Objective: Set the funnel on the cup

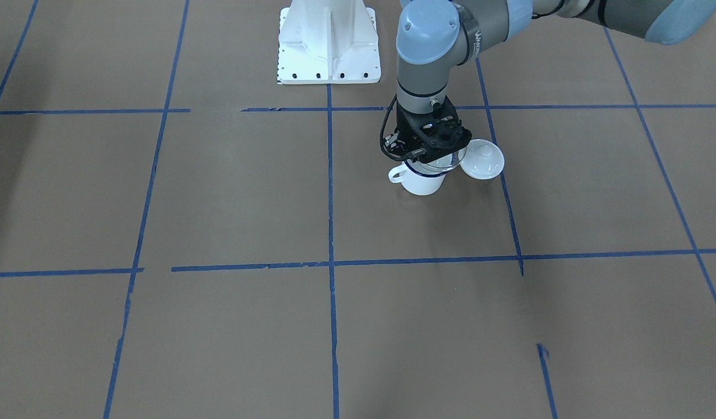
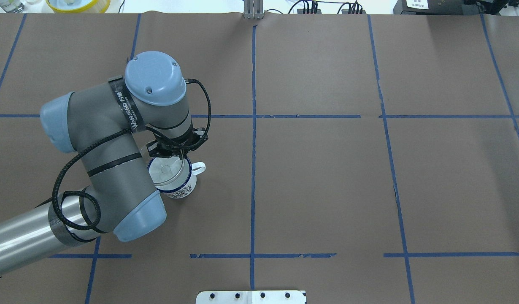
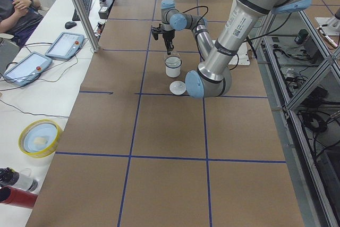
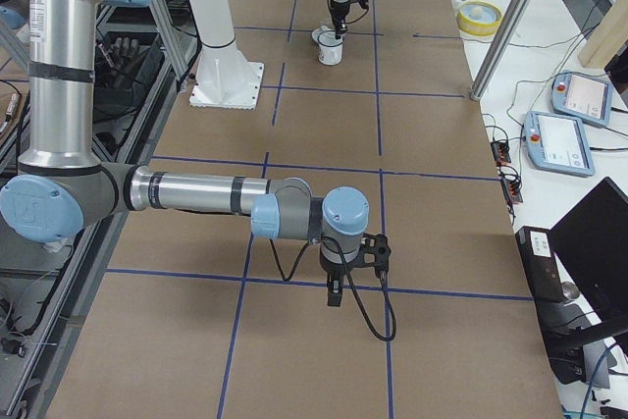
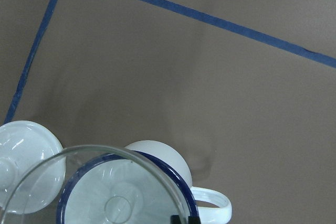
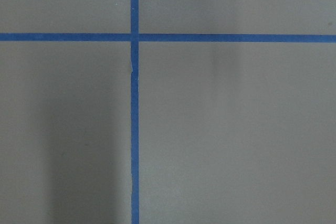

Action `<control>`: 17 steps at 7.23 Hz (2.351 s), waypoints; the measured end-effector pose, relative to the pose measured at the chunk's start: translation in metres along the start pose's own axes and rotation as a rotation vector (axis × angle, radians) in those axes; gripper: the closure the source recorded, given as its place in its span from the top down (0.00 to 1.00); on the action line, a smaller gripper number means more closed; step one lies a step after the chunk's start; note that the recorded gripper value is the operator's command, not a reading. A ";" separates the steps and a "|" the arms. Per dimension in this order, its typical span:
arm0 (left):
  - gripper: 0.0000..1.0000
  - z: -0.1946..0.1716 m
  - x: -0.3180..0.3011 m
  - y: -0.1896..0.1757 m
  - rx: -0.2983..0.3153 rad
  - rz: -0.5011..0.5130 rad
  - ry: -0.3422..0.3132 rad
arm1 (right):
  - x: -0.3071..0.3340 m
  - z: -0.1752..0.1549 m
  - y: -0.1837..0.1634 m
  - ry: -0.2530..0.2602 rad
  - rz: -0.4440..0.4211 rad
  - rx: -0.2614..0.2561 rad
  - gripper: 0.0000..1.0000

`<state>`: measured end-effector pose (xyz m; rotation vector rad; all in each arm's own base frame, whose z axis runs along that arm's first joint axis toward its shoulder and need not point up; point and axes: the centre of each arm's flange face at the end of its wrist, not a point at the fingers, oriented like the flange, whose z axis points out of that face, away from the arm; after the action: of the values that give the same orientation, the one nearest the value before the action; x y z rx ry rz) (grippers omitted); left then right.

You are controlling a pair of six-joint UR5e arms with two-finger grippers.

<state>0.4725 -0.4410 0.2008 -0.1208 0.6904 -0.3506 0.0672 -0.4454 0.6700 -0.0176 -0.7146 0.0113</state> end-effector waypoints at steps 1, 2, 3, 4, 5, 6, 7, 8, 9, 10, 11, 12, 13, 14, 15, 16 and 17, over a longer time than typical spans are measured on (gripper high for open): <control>0.00 0.002 0.001 0.002 -0.002 0.005 0.003 | 0.000 0.000 0.000 0.000 0.000 0.000 1.00; 0.00 0.004 0.001 0.003 -0.003 0.008 0.008 | 0.000 0.000 0.000 0.000 0.000 0.000 1.00; 0.00 0.007 0.002 0.004 -0.005 0.012 0.009 | 0.000 0.000 0.000 0.000 0.000 0.000 1.00; 0.11 0.012 0.003 0.005 -0.007 0.015 0.008 | 0.000 0.000 0.000 0.000 0.000 0.000 1.00; 0.99 0.015 0.003 0.006 -0.009 0.018 0.009 | 0.000 0.000 0.000 0.000 0.000 0.000 1.00; 1.00 0.015 0.004 0.007 -0.009 0.020 0.011 | 0.000 0.000 0.000 0.000 0.000 0.000 1.00; 1.00 0.016 0.004 0.007 -0.008 0.020 0.012 | 0.000 0.000 0.000 0.000 0.000 0.000 1.00; 1.00 0.015 0.003 0.007 -0.006 0.021 0.012 | 0.000 0.000 0.000 0.000 0.000 0.000 1.00; 1.00 0.013 0.002 0.007 -0.004 0.029 0.016 | 0.000 0.000 0.000 0.000 0.000 0.000 1.00; 1.00 0.001 -0.006 0.002 0.007 0.068 0.032 | 0.000 0.000 0.000 0.000 0.000 0.000 1.00; 1.00 -0.020 -0.026 -0.013 0.037 0.144 0.061 | 0.000 0.000 0.000 0.000 0.000 0.000 1.00; 1.00 -0.048 -0.058 -0.047 0.086 0.227 0.083 | 0.000 0.000 0.000 0.000 0.000 0.000 1.00; 1.00 -0.075 -0.100 -0.090 0.121 0.297 0.093 | 0.000 0.000 0.000 0.000 0.000 0.000 1.00; 1.00 -0.098 -0.147 -0.133 0.127 0.364 0.099 | 0.000 0.000 0.000 0.000 0.000 0.000 1.00; 1.00 -0.118 -0.201 -0.175 0.127 0.437 0.105 | 0.000 0.000 0.000 0.000 0.000 0.000 1.00; 1.00 -0.130 -0.263 -0.213 0.126 0.503 0.102 | 0.000 0.000 0.000 0.000 0.000 -0.001 1.00; 1.00 -0.132 -0.333 -0.247 0.118 0.549 0.087 | 0.000 0.000 0.000 0.000 0.001 -0.001 1.00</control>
<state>0.0817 -0.5523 0.3553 0.1965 0.7567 0.1316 0.0672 -0.4454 0.6704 -0.0183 -0.7147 0.0116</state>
